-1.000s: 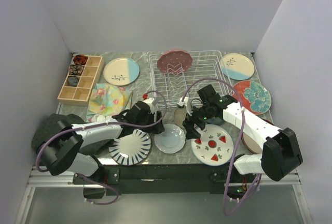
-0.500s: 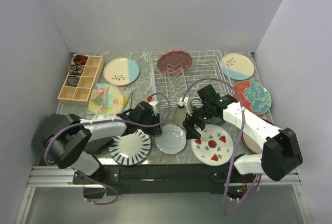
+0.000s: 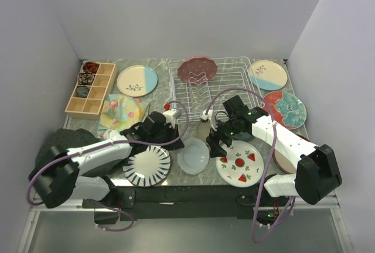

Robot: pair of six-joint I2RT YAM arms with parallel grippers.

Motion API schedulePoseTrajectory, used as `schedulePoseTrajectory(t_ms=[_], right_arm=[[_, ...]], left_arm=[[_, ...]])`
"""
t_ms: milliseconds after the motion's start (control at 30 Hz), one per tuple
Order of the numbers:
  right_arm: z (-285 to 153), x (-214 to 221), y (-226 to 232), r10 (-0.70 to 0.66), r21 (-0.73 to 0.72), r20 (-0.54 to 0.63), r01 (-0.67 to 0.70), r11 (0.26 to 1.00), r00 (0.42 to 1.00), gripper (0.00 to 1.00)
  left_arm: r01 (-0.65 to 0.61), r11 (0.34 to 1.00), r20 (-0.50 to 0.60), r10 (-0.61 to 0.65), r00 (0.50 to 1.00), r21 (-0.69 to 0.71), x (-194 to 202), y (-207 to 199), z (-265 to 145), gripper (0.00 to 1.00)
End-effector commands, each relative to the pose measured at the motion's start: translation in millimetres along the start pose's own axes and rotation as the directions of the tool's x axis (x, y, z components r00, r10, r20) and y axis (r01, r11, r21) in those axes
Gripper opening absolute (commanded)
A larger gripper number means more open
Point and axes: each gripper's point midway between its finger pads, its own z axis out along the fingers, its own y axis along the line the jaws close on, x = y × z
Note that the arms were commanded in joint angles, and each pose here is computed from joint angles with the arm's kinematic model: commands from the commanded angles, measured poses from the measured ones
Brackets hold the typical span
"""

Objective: Load the plates into the dish rack
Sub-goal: Grab a plate with the left arm, then pass the plate from the left arm to the right

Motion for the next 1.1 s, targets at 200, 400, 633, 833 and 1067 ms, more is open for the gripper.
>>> schedulePoseTrajectory(t_ms=[200, 400, 633, 833, 1067], right_arm=[[-1.0, -25.9, -16.5, 0.044, 0.060, 0.093, -0.050, 0.997, 0.995, 1.00], [7.5, -39.1, -24.6, 0.005, 0.055, 0.162, -0.014, 0.998, 0.987, 1.00], [23.3, -35.5, -25.0, -0.101, 0.024, 0.207, 0.098, 0.995, 0.973, 1.00], [25.7, -64.3, -23.1, -0.141, -0.049, 0.270, 0.160, 0.986, 0.952, 0.98], [38.1, -64.5, -10.5, -0.135, -0.170, 0.223, 0.175, 0.970, 0.965, 0.83]], left_arm=[[-0.169, 0.984, 0.109, 0.162, 0.981, 0.060, -19.9, -17.3, -28.7, 0.01], [-0.202, 0.971, 0.139, 0.184, 0.973, 0.130, -23.8, -32.9, -36.2, 0.01], [-0.225, 0.959, 0.145, 0.201, 0.969, 0.174, -23.7, -43.0, -41.6, 0.01], [-0.250, 0.948, 0.168, 0.218, 0.961, 0.197, -30.3, -51.1, -43.2, 0.01], [-0.275, 0.937, 0.195, 0.235, 0.952, 0.215, -38.4, -60.7, -50.8, 0.01]])
